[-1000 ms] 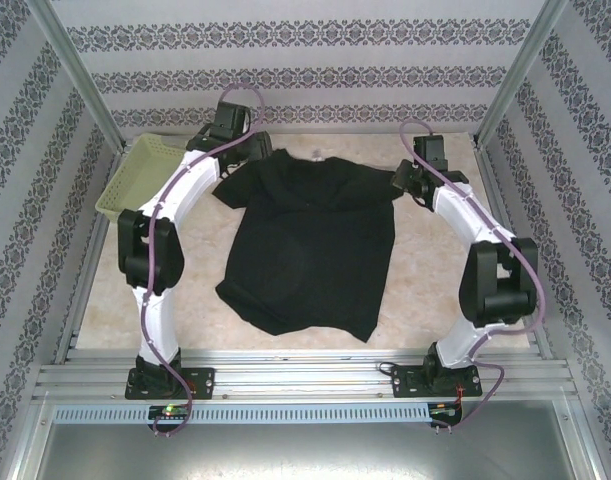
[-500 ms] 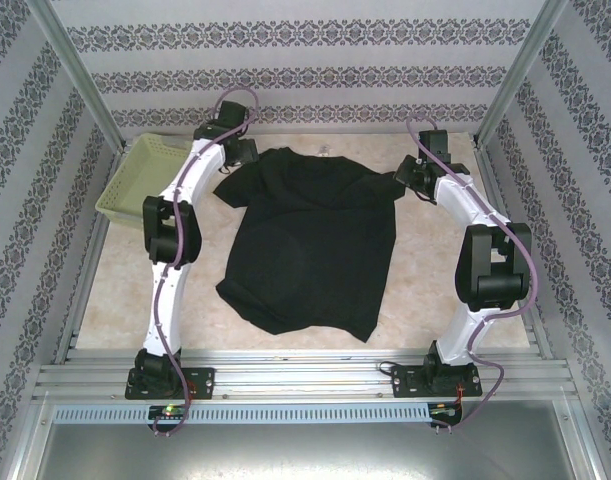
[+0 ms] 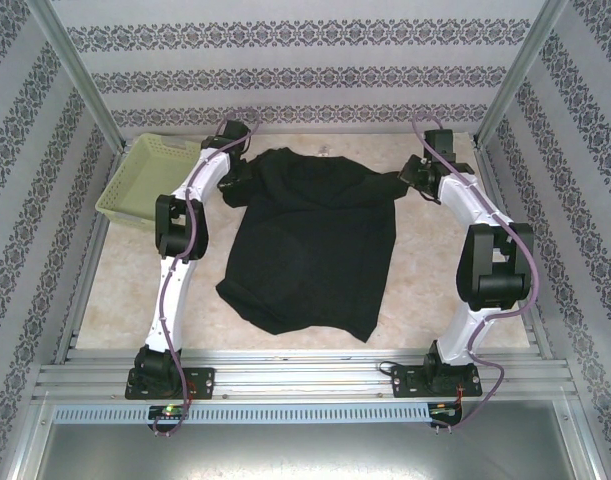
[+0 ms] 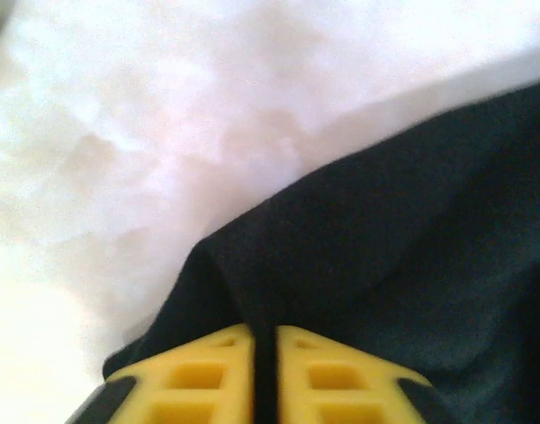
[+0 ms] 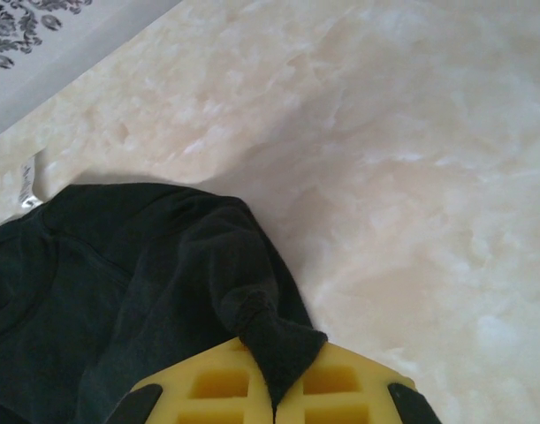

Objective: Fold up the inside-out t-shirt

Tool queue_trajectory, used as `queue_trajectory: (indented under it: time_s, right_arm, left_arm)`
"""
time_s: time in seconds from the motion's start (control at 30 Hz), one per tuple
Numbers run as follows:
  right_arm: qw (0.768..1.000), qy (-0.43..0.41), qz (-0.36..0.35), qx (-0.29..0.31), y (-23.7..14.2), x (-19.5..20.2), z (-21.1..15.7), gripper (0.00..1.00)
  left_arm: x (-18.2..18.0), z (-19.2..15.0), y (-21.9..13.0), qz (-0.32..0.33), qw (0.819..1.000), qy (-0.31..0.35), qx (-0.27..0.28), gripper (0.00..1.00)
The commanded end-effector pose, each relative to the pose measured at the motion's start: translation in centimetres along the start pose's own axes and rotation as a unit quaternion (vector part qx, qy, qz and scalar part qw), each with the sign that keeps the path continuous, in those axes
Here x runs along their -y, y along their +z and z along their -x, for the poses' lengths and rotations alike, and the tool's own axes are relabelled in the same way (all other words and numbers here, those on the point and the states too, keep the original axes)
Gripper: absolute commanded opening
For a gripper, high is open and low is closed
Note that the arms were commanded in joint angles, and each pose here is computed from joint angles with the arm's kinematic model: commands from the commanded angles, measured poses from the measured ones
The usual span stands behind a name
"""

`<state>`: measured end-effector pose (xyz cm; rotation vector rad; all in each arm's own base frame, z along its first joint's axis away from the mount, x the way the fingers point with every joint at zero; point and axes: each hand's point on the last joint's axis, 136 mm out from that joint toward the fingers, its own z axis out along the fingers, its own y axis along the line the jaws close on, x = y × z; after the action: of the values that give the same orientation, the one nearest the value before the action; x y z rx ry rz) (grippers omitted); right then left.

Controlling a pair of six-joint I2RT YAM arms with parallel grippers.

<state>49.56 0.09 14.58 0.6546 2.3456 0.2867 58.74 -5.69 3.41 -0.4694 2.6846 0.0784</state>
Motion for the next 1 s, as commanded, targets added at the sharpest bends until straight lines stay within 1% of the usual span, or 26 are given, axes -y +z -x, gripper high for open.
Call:
queue_trajectory:
  time_s: [0.0, 0.07, 0.17, 0.27, 0.37, 0.43, 0.5, 0.6, 0.7, 0.8, 0.87, 0.97]
  right_arm:
    - [1.0, -0.007, -0.008, 0.016, -0.7, 0.1, 1.9, 0.0]
    - [1.0, -0.011, -0.01, 0.027, -1.6, 0.1, 2.5, 0.0]
    - [0.999, -0.014, -0.01, 0.048, -3.8, 0.1, 3.4, 0.0]
    - [0.997, -0.018, -0.016, 0.076, -6.5, 0.5, 4.3, 0.0]
    - [0.995, -0.013, -0.019, 0.095, -8.6, 1.3, 4.7, 0.0]
    - [0.994, -0.004, -0.018, 0.106, -9.9, 1.8, 4.8, 0.0]
    - [0.993, 0.002, -0.006, 0.118, -11.4, 1.8, 4.8, 0.0]
    - [0.989, 0.001, 0.031, 0.147, -15.1, 0.7, 5.1, 0.0]
    - [0.978, 0.001, 0.087, 0.192, -20.5, -1.2, 5.7, 0.0]
    - [0.959, -0.006, 0.141, 0.246, -26.9, -2.9, 6.4, 0.0]
    - [0.943, -0.014, 0.172, 0.285, -31.6, -3.8, 6.6, 0.0]
    - [0.916, -0.024, 0.206, 0.344, -38.3, -4.6, 6.7, 0.0]
  left_arm:
    - [-2.7, 0.9, -2.1, 0.036, 0.999, -0.007, 0.011, 0.0]
    - [-3.0, 2.2, -4.8, 0.033, 0.999, -0.009, 0.041, 0.0]
    - [-3.8, 4.1, -10.7, 0.019, 0.994, -0.023, 0.105, 0.0]
    - [-5.2, 5.1, -17.3, 0.002, 0.983, -0.042, 0.181, 0.0]
    - [-7.2, 4.7, -21.7, 0.006, 0.971, -0.055, 0.233, 0.0]
    - [-8.3, 4.1, -23.7, 0.007, 0.964, -0.06, 0.257, 0.0]
    - [-9.0, 3.6, -25.9, -0.005, 0.957, -0.065, 0.284, 0.0]
    - [-10.0, 3.0, -30.6, -0.035, 0.937, -0.08, 0.339, 0.0]
    - [-11.2, 2.6, -37.2, -0.072, 0.906, -0.091, 0.406, 0.0]
    - [-12.7, 1.7, -44.7, -0.111, 0.866, -0.1, 0.477, 0.0]
    - [-14.2, 0.5, -49.9, -0.135, 0.833, -0.108, 0.526, 0.0]
    - [-16.2, -1.8, -56.6, -0.17, 0.781, -0.12, 0.588, 0.0]
